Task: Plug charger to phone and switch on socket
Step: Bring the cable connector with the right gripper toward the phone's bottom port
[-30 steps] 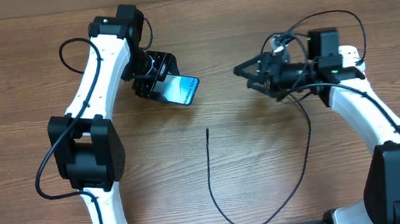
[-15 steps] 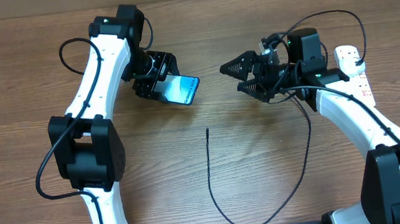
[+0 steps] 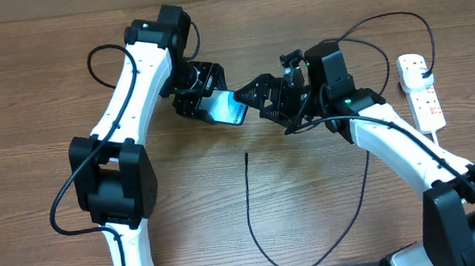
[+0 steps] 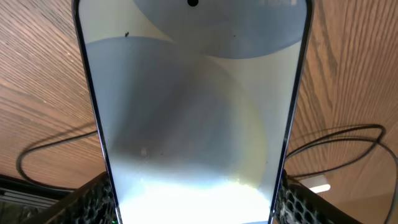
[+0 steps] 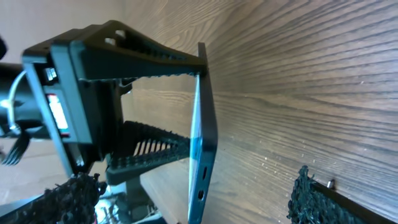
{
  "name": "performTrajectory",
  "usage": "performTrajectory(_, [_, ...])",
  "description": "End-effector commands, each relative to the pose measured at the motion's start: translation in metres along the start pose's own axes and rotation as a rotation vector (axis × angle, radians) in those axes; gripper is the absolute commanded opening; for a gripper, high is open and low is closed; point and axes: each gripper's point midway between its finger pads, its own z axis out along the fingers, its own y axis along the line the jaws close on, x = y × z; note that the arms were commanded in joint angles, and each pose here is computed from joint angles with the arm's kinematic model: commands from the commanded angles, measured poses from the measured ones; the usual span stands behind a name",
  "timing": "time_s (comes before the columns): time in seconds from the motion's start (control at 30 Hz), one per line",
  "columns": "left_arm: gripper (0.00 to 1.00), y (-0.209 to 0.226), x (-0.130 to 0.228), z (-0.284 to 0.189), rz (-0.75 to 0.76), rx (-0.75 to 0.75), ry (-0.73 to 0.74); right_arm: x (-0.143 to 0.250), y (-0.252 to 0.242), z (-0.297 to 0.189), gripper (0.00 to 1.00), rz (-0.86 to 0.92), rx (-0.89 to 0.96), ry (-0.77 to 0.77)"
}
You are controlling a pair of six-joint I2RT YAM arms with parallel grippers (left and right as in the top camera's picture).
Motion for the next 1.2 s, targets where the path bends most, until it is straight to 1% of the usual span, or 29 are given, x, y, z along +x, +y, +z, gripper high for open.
performTrajectory(0.0, [0.04, -0.012, 0.019, -0.006, 0.002, 0.049, 0.057, -0.008, 0.006, 0.001, 1.00, -0.011, 0.021, -0.048])
performTrajectory(0.1, [0.04, -0.015, 0.029, -0.005, 0.016, 0.060, 0.096, -0.008, 0.005, 0.003, 0.99, -0.014, 0.035, -0.056])
performTrajectory(0.13, [0.04, -0.016, 0.033, -0.004, 0.025, 0.062, 0.103, -0.007, 0.005, 0.005, 0.95, -0.018, 0.040, -0.059])
performTrajectory(0.17, [0.04, -0.017, 0.034, -0.003, 0.029, 0.062, 0.104, -0.007, 0.005, 0.005, 0.94, -0.019, 0.043, -0.061])
performTrajectory(0.43, [0.04, -0.017, 0.054, 0.002, 0.047, 0.054, 0.153, -0.006, 0.004, 0.007, 0.91, -0.022, 0.059, -0.069])
performTrajectory(0.57, [0.04, -0.017, 0.056, 0.002, 0.047, 0.055, 0.161, -0.008, -0.003, 0.007, 0.84, -0.011, 0.093, -0.086])
performTrajectory(0.63, [0.04, -0.017, 0.059, 0.001, 0.047, 0.057, 0.178, -0.008, -0.004, 0.007, 0.76, -0.012, 0.097, -0.087])
performTrajectory(0.8, [0.04, -0.017, 0.061, 0.001, 0.047, 0.058, 0.185, -0.009, -0.006, 0.008, 0.65, -0.012, 0.115, -0.098])
performTrajectory(0.87, [0.04, -0.017, 0.061, 0.001, 0.048, 0.057, 0.185, -0.008, -0.007, 0.008, 0.60, -0.012, 0.123, -0.102])
performTrajectory(0.9, [0.04, -0.017, 0.062, 0.002, 0.051, 0.056, 0.186, -0.008, -0.007, 0.009, 0.56, -0.013, 0.125, -0.102])
performTrajectory(0.97, [0.04, -0.017, 0.063, 0.002, 0.052, 0.055, 0.186, -0.008, -0.008, 0.009, 0.51, -0.014, 0.130, -0.105])
performTrajectory(1.17, [0.04, -0.017, 0.064, 0.003, 0.055, 0.053, 0.186, -0.008, -0.010, 0.009, 0.39, -0.010, 0.142, -0.109])
